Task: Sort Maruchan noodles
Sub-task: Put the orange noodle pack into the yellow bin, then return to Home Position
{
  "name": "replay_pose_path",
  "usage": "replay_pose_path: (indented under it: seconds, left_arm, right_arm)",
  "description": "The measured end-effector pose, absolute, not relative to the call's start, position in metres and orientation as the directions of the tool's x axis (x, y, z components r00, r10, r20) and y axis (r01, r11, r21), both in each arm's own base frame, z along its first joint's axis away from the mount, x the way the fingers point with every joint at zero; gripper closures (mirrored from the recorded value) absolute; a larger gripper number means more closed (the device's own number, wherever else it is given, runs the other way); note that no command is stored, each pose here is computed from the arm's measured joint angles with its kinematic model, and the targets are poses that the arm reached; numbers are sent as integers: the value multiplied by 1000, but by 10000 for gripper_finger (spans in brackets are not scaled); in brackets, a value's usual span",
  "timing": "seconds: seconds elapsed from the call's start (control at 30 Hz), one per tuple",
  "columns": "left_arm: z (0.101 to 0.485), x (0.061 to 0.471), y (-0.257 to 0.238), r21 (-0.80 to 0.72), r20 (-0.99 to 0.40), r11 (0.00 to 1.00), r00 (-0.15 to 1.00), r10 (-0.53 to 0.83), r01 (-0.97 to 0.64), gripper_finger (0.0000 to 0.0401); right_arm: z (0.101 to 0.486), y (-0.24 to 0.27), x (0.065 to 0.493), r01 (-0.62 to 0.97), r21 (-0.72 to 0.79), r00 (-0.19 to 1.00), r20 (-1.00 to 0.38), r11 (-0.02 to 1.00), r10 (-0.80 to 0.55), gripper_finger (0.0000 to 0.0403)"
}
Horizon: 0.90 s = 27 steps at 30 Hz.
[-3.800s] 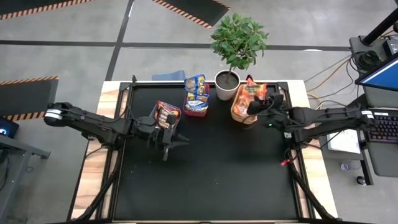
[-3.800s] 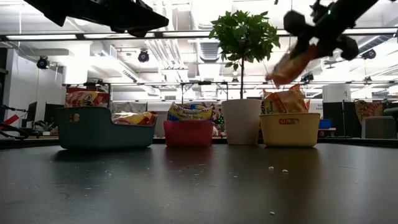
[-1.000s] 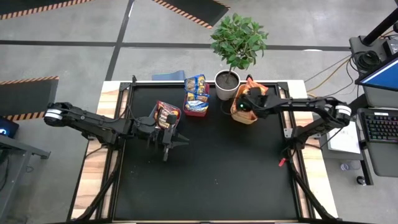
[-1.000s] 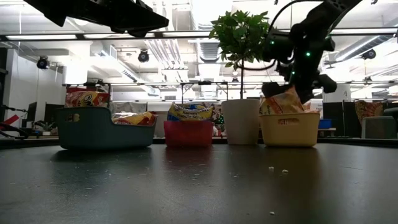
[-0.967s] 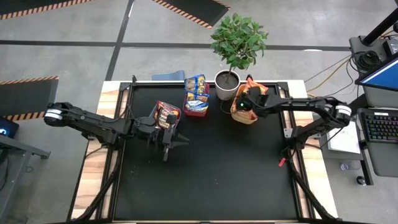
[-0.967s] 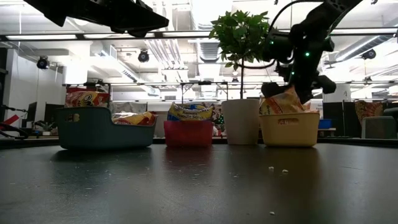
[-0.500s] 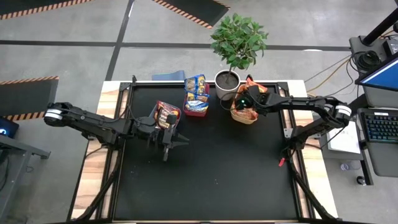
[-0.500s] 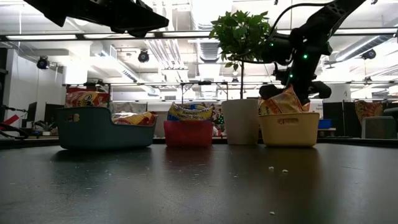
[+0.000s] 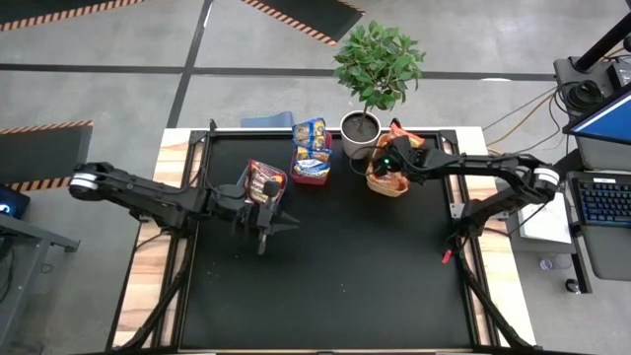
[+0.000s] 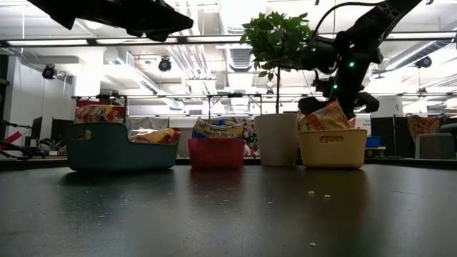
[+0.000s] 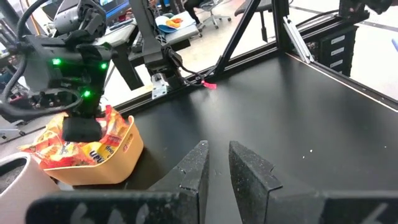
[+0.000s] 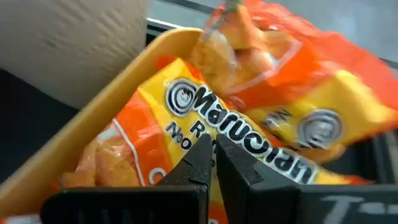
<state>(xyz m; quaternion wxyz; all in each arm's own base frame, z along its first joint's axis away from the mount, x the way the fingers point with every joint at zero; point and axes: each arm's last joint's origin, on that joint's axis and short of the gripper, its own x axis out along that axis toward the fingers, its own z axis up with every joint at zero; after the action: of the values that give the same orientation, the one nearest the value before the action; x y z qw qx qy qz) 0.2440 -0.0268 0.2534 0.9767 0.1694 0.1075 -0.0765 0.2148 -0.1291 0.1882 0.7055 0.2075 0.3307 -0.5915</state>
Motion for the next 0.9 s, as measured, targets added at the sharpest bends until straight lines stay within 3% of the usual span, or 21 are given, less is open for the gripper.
replay_pose_path:
  seconds: [0.23, 0.47, 0.7, 0.9]
  left_arm:
    - [266, 223, -25, 328, -249, 925, 962, -113, 194, 356]
    - [282, 181, -20, 314, -234, 931, 966, -113, 186, 356]
    - [274, 141, -16, 300, -107, 943, 988, -116, 143, 356]
    - [262, 118, -13, 300, 41, 950, 994, -106, 89, 356]
  right_arm:
    - [226, -112, 199, 956, -39, 198, -649, 292, -734, 391]
    - [251, -72, 194, 836, -86, 408, -564, 542, -718, 390]
    - [243, -38, 184, 548, -51, 746, -421, 835, -516, 390]
    - [222, -30, 169, 363, -26, 909, -212, 931, -360, 390]
